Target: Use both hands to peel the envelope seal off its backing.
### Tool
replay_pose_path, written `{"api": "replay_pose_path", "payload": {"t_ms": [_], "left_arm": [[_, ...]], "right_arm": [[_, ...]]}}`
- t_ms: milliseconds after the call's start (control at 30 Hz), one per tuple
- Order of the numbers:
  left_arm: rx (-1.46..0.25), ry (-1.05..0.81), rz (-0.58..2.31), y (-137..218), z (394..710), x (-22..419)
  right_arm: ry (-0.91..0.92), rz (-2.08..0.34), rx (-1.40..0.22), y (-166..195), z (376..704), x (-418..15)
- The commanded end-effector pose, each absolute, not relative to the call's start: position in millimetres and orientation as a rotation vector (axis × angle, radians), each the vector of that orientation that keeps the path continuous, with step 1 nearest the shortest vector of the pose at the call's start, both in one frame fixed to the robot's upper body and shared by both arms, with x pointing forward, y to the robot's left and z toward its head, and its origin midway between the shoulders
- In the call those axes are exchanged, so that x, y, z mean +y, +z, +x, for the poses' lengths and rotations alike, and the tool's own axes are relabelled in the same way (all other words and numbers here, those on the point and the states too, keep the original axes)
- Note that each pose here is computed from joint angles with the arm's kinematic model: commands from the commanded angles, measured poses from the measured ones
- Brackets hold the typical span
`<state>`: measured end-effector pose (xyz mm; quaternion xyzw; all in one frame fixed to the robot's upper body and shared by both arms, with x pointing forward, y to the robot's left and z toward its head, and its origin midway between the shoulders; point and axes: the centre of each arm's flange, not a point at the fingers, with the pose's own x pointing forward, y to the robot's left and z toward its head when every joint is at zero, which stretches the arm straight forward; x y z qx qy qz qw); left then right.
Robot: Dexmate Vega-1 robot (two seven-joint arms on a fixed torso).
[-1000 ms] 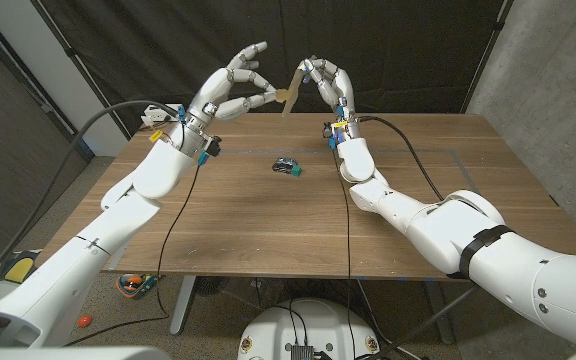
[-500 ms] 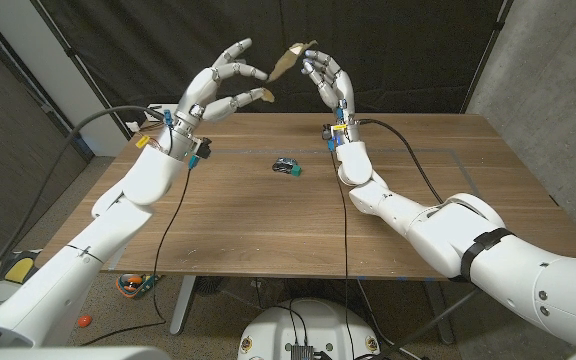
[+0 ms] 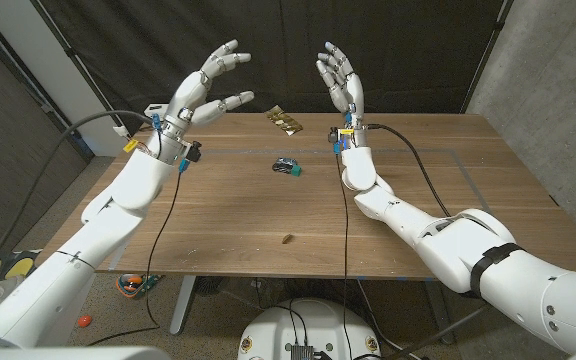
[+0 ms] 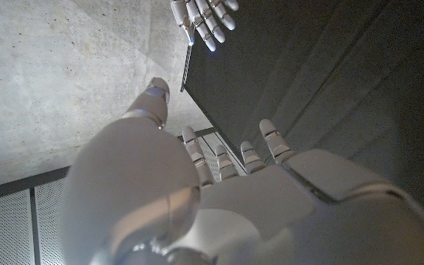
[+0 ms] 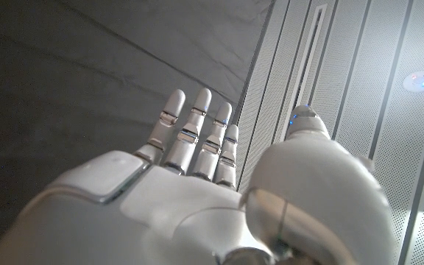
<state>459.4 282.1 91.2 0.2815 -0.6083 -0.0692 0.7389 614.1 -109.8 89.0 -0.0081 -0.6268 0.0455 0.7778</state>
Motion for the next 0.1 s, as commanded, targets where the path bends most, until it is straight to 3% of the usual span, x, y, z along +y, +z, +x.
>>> {"api": "replay_pose_path", "payload": {"t_ms": [33, 100], "left_arm": [[-1.241, -0.096, 0.556, 76.4, 476.2, 304.8], [-1.223, -0.091, 0.542, 73.5, 479.7, 307.8]], "right_arm": [[-0.007, 0.053, -1.334, 76.9, 614.7, -125.2], [-0.011, 0.061, -1.329, 75.7, 616.0, -123.2]]}}
